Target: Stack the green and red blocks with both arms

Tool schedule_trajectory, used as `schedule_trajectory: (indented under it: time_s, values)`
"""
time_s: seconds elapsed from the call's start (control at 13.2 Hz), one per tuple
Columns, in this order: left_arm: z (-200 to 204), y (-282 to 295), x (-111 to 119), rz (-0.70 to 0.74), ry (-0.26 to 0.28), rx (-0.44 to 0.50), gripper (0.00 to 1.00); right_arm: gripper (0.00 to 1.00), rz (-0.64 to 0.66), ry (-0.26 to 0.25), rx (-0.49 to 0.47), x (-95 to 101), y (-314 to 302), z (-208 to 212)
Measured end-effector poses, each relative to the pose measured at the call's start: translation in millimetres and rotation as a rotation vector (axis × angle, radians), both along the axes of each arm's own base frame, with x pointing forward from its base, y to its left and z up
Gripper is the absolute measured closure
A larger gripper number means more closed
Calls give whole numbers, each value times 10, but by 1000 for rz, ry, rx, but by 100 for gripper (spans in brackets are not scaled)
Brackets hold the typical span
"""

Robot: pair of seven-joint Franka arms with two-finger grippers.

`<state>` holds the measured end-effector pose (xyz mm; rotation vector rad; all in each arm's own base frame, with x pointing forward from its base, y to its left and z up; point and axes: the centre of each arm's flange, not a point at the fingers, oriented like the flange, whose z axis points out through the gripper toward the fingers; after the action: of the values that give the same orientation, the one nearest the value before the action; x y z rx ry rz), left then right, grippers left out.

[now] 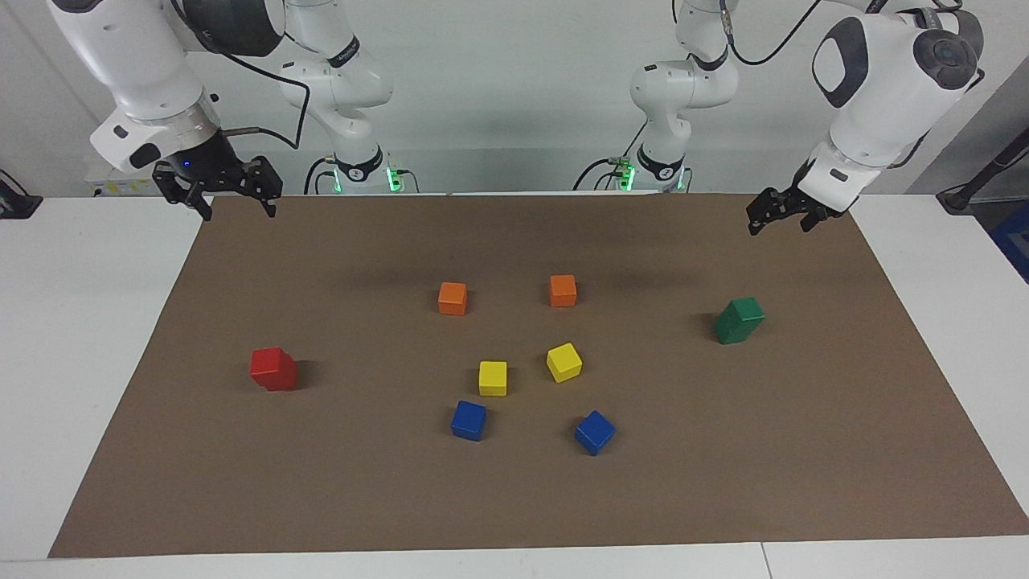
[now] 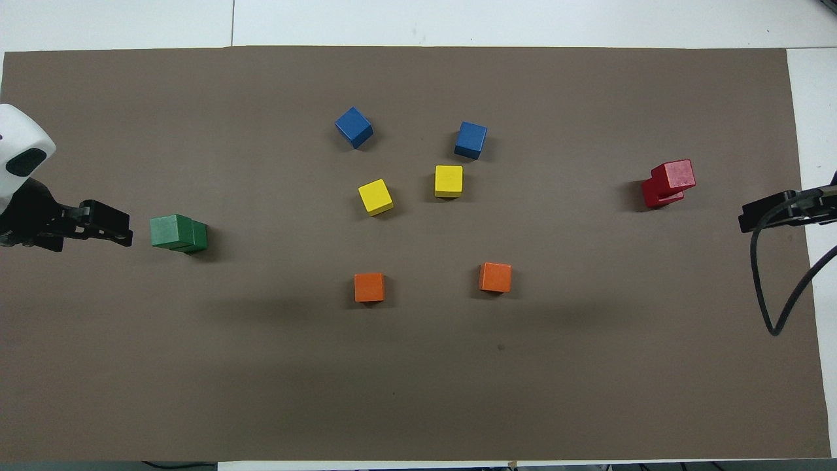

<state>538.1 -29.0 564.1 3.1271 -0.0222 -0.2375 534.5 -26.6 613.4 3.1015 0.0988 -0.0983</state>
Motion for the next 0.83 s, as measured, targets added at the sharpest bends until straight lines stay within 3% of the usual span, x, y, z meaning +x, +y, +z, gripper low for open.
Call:
schedule_trajectory:
  time_s: [0.23, 0.83]
  values:
    - [129, -67, 21, -12, -31, -1, 0, 0, -1, -17, -10, 19, -21, 15]
    - [241, -40, 10, -7, -53, -2, 0, 0, -4, -17, -12, 18, -41, 15]
